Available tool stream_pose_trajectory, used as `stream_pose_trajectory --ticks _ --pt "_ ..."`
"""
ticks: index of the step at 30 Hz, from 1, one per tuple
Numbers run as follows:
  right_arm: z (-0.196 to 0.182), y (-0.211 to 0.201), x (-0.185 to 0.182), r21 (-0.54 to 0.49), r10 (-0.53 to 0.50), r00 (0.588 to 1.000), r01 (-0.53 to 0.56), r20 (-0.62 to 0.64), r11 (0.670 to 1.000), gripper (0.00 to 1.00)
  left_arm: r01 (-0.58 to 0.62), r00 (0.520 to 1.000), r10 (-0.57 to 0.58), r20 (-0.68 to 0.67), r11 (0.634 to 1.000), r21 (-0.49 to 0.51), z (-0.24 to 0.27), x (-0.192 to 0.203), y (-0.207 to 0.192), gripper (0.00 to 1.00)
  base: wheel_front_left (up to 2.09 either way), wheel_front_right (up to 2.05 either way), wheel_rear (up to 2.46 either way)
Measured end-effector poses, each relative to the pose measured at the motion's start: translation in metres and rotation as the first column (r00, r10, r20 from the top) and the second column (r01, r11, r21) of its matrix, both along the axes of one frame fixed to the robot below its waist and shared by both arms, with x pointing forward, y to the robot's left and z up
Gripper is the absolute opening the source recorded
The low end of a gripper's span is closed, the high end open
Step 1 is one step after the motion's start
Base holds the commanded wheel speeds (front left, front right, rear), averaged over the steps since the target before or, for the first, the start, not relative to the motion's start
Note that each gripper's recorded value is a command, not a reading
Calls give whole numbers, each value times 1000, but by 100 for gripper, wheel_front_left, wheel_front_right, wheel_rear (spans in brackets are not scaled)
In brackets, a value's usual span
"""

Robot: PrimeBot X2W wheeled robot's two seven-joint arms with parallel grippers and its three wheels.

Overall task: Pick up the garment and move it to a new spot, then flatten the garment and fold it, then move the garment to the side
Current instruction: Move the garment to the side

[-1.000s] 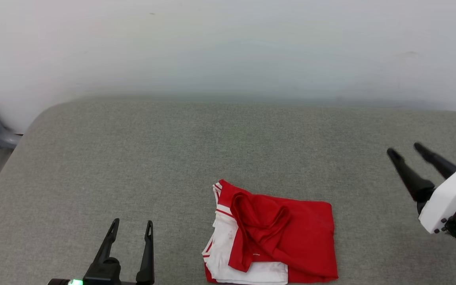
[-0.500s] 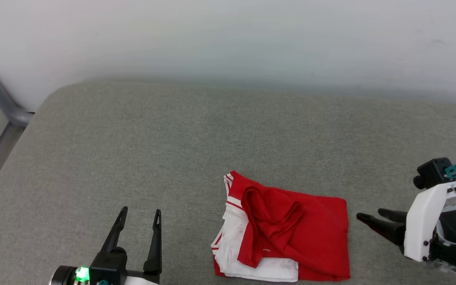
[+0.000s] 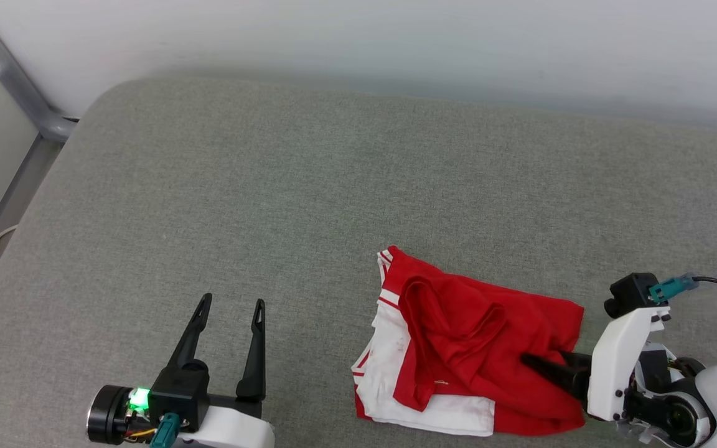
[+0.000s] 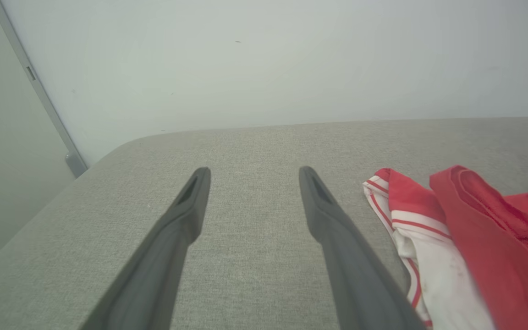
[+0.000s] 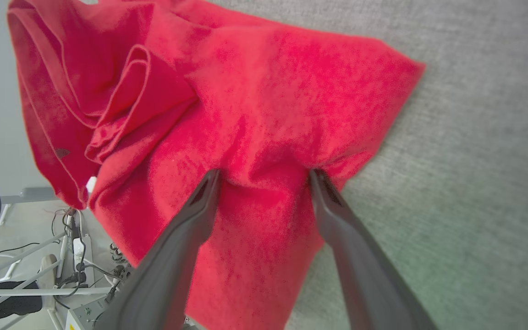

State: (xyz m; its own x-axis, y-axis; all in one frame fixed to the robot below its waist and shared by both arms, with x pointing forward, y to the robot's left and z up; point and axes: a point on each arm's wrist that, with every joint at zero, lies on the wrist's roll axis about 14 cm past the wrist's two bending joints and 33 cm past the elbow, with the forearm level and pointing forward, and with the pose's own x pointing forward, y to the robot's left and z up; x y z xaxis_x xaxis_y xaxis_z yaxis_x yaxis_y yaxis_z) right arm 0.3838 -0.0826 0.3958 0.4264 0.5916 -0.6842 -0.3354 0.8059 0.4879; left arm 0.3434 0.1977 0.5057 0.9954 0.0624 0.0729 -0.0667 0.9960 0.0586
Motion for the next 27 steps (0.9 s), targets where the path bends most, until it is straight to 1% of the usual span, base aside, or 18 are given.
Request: stream_pose_trajectory --ticks 8,9,10,11,15,18,22,27 --pt "-17 20 3 9 25 1000 -25 -4 1000 100 -13 1000 13 -16 1000 1 -5 5 4 100 0 0 0" --pt "-17 22 3 9 28 1000 -28 5 1000 77 -13 1000 13 -19 1000 0 -6 5 3 100 0 0 0" --pt "-17 21 5 10 23 1000 -23 16 1000 26 -14 1000 14 -20 1000 -1 -6 5 3 100 0 0 0" --pt "-17 21 7 7 23 999 -23 28 1000 0 -14 1000 14 -20 1000 -1 -6 5 3 100 0 0 0" --pt "-12 15 13 -1 11 996 -11 92 1000 0 -11 1000 11 -20 1000 -5 -6 5 2 100 0 0 0" --pt "1 14 19 3 10 987 -11 160 1000 0 -3 1000 3 -14 1000 -8 -5 5 -1 100 0 0 0" --pt "31 6 33 8 4 959 -6 282 1000 0 14 1000 -14 -4 1000 -12 -2 5 -6 100 0 0 0" --pt "60 -13 37 -40 29 915 -14 402 999 0 48 999 -48 0 999 -20 -2 7 -17 100 0 0 0"
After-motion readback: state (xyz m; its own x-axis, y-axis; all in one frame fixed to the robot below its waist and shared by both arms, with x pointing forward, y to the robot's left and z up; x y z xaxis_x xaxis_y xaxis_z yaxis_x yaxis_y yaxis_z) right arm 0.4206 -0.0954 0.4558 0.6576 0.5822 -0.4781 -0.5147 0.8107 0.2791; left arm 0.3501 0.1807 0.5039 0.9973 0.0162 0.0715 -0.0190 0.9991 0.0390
